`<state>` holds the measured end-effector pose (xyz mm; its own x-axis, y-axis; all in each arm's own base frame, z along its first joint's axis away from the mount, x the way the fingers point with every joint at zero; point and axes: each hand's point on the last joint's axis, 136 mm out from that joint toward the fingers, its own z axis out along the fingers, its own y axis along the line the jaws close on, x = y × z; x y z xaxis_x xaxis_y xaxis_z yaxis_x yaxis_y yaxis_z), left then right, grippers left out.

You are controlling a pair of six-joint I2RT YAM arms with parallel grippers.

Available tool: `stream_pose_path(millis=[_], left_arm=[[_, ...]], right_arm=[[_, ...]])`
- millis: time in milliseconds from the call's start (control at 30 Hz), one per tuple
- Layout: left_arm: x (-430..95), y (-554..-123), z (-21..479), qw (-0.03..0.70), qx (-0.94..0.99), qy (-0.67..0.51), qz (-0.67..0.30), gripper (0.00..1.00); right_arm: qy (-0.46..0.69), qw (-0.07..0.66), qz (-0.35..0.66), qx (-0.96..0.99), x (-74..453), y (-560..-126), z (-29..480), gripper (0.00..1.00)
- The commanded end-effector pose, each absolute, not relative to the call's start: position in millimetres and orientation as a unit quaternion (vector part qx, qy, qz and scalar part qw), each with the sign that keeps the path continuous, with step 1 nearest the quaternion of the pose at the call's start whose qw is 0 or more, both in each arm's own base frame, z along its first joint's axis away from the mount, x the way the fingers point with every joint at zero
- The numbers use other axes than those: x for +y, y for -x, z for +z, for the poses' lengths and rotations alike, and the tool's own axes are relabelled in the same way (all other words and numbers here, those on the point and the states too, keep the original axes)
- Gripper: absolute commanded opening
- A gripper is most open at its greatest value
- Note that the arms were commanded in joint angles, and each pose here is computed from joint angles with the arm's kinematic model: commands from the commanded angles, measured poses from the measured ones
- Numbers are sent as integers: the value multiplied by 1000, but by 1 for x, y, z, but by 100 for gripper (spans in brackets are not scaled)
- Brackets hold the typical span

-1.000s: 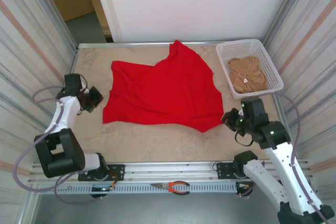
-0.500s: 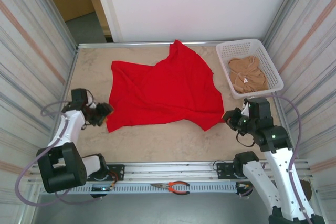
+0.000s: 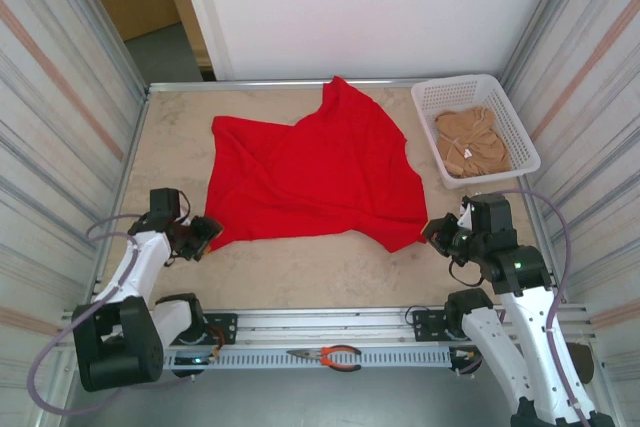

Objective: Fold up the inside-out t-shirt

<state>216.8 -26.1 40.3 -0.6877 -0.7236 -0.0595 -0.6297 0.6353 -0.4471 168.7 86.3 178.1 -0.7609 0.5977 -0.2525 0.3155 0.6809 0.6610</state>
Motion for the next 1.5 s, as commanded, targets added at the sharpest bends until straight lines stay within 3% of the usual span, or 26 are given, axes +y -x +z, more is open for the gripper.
stream_pose_path(millis=[0,267,333,400,433,533,733,933,1200,1467], left_arm=[[-26,-217,29,106,897,384,-191,47],[-22,-216,6,88,898,397,-169,31],[-22,-215,1,83,899,396,-166,21],[-22,-217,0,85,900,393,-168,1],[-21,-219,2,87,900,391,-168,0],[-15,-235,25,112,903,377,-171,0],[-1,-283,115,205,909,299,-205,0],[3,-308,166,237,916,239,-216,0],[7,-309,184,261,909,235,-226,0],[-12,-260,141,213,908,261,-248,0]], right_arm=[[-259,232,306,886,86,-169,177,0],[-258,237,307,885,86,-171,181,0],[-258,237,308,885,86,-172,181,0],[-258,238,309,884,86,-172,182,0],[-257,239,310,884,86,-173,183,0],[-255,242,311,883,87,-175,188,0],[-238,271,318,877,87,-191,222,0],[-239,302,334,860,81,-210,257,0],[-252,297,343,855,75,-206,258,0],[-267,256,338,865,77,-169,221,0]])
